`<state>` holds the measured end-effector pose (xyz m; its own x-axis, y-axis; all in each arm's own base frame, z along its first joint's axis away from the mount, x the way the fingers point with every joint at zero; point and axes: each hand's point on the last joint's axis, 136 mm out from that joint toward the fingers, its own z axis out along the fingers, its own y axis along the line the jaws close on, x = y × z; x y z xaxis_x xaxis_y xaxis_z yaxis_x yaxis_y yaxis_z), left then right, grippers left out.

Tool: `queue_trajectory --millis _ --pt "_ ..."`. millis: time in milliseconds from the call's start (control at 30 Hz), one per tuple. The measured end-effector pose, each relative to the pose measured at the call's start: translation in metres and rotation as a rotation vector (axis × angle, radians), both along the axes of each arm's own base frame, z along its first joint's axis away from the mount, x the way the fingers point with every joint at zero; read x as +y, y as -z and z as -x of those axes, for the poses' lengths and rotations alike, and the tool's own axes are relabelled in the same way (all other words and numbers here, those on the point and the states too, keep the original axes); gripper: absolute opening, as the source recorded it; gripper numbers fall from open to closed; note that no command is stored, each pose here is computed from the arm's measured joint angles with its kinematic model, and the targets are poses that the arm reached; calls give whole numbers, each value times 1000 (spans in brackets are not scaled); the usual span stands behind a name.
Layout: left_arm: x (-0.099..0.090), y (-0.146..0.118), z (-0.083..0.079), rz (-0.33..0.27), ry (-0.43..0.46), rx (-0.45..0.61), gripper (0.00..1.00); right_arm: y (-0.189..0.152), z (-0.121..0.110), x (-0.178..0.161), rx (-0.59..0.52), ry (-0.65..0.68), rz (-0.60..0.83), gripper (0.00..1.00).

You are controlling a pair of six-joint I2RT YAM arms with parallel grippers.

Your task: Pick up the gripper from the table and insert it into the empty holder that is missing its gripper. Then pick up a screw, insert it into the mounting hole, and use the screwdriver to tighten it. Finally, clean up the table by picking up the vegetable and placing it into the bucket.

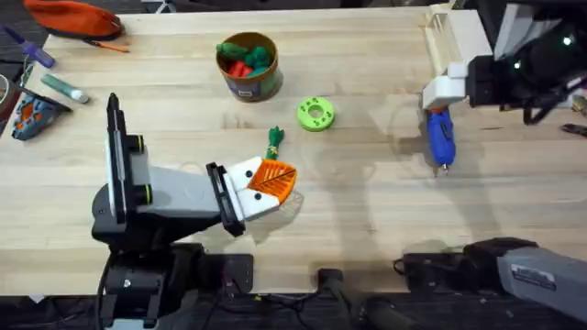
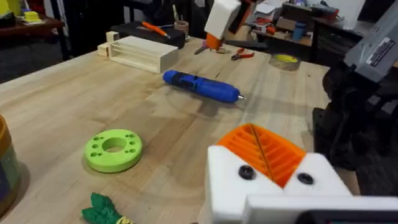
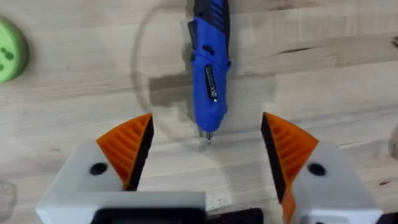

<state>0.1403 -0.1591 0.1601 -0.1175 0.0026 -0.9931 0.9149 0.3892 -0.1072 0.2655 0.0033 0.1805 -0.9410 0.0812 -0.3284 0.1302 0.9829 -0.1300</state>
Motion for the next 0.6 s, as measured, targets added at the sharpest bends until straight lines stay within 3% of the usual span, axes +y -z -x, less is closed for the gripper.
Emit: queue_trajectory --millis 333,600 --pt "0 0 0 0 0 0 8 12 -27 -26 102 45 1 991" --pt "0 0 0 0 0 0 8 46 -41 -17 200 -40 -43 991"
